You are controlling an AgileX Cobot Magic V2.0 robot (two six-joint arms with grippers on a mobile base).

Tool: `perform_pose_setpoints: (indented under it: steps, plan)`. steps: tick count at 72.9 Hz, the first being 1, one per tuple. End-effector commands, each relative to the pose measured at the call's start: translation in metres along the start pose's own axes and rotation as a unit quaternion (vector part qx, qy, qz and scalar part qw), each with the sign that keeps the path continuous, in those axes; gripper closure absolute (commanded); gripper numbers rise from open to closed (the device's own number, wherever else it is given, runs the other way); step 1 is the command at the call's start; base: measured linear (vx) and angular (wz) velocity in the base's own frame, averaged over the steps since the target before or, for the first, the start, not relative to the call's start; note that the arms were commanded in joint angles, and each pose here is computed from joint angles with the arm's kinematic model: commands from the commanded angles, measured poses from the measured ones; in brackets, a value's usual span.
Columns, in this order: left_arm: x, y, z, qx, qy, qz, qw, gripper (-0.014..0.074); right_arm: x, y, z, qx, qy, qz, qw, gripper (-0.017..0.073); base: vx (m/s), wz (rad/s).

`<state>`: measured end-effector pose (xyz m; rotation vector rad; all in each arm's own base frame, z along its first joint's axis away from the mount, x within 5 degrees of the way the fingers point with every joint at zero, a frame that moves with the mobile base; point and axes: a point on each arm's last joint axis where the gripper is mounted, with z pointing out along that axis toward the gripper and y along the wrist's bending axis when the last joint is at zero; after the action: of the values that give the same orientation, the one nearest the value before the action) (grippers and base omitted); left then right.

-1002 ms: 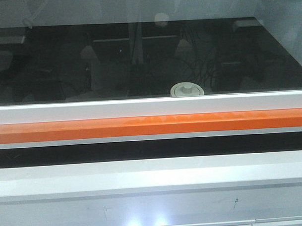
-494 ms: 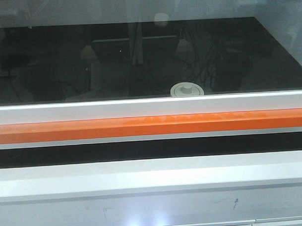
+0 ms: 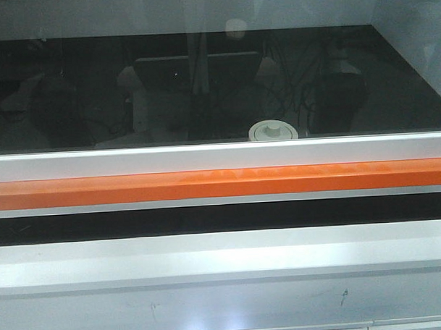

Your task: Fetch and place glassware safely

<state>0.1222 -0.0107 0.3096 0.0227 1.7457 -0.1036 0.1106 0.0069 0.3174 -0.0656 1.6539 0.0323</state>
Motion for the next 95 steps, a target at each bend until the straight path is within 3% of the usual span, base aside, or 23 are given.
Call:
perform_pose_setpoints:
  steps: [1,18,32,48,64,95]
  plan:
    - [-0.017,-0.002,0.004,0.006,-0.045,-0.007,0.999,0.0601,-0.017,0.000,0.006,0.000,-0.046,-0.006,0.999,0.0567,0.00,0.00]
    - [-0.013,-0.002,0.005,0.007,-0.046,-0.007,0.999,0.0601,-0.005,0.000,0.018,-0.002,-0.028,0.007,1.000,0.0567,0.00,0.00]
    - [0.023,0.000,0.011,0.012,-0.043,-0.006,0.999,0.0601,0.036,0.001,0.020,-0.002,-0.053,0.028,0.998,0.0564,0.00,0.00]
    - [0.057,0.001,0.011,0.017,-0.043,-0.008,0.999,0.0601,0.062,0.002,0.029,-0.003,-0.018,0.022,1.000,0.0561,0.00,0.00]
    - [0.066,0.001,0.015,0.021,-0.050,-0.008,0.998,0.0601,0.068,0.003,0.043,-0.010,-0.006,0.003,1.000,0.0560,0.00,0.00]
    - [0.075,0.000,0.042,0.026,-0.031,-0.009,0.999,0.0601,0.077,0.004,0.062,-0.012,-0.003,0.005,1.000,0.0560,0.00,0.00]
